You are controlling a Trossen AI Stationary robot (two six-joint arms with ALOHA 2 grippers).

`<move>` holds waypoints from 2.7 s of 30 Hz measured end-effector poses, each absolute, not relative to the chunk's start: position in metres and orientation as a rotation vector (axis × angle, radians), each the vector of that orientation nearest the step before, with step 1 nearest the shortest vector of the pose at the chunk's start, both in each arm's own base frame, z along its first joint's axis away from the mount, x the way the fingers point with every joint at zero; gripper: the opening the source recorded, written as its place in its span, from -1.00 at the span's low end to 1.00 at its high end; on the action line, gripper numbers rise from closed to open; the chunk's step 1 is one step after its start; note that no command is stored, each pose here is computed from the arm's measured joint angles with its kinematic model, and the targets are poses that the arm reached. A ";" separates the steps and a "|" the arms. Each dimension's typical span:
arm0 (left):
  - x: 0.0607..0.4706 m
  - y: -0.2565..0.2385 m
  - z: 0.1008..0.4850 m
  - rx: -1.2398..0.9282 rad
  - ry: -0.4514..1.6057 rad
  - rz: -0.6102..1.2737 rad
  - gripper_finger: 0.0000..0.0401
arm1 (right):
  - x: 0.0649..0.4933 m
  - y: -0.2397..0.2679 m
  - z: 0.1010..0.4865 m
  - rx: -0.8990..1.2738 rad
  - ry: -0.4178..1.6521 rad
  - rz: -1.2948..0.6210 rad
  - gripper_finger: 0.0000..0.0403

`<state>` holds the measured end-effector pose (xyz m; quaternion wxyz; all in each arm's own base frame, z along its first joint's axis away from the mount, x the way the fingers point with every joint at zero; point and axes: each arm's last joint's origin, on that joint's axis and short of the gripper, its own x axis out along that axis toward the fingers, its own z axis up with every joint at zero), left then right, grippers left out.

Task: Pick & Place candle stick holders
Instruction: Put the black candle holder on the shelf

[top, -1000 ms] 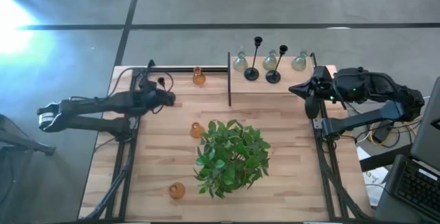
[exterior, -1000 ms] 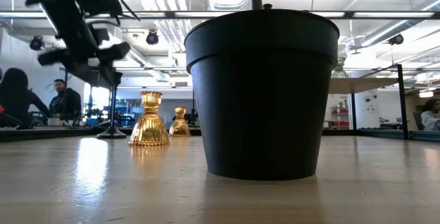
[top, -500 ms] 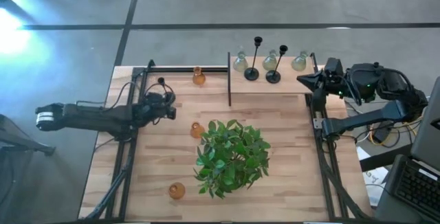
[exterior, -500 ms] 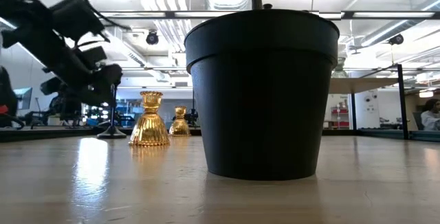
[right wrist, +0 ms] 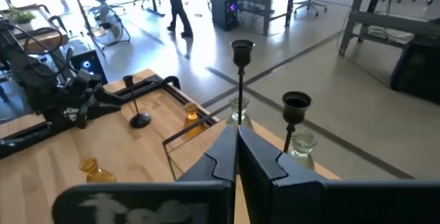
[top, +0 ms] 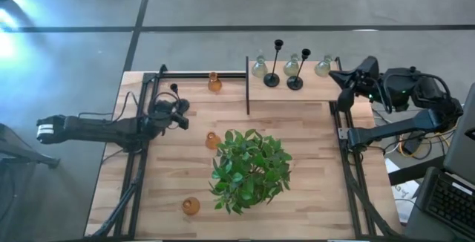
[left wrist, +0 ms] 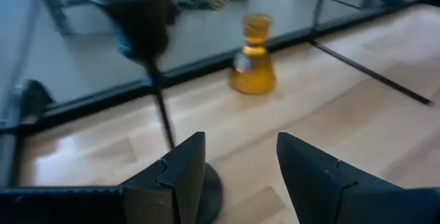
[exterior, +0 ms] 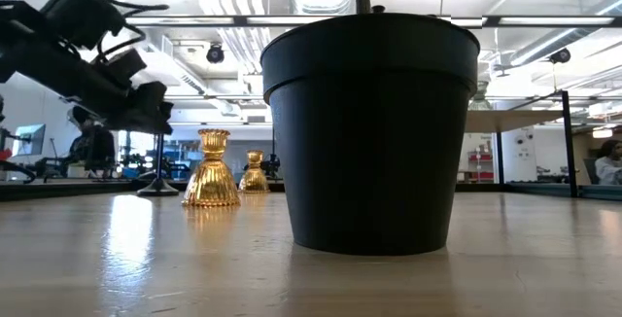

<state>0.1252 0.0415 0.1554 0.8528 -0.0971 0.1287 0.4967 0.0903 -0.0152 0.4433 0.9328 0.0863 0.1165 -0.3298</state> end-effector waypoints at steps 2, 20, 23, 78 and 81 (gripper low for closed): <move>0.124 0.043 0.157 -0.179 0.249 1.118 -0.08 | 0.090 -0.015 0.443 0.180 0.235 -0.676 -0.96; 0.119 0.053 0.146 -0.177 0.149 1.263 -0.08 | 0.088 -0.015 0.444 0.188 0.225 -0.677 -0.96; 0.119 0.055 0.143 -0.181 0.141 1.264 -0.08 | 0.089 -0.015 0.445 0.189 0.221 -0.677 -0.96; 0.153 0.086 0.374 -0.173 0.124 0.928 -0.91 | 0.113 -0.010 0.455 0.124 0.171 -0.451 -0.96; 0.146 0.080 0.417 -0.158 0.075 0.848 -0.91 | 0.127 -0.008 0.456 0.065 0.181 -0.409 -0.96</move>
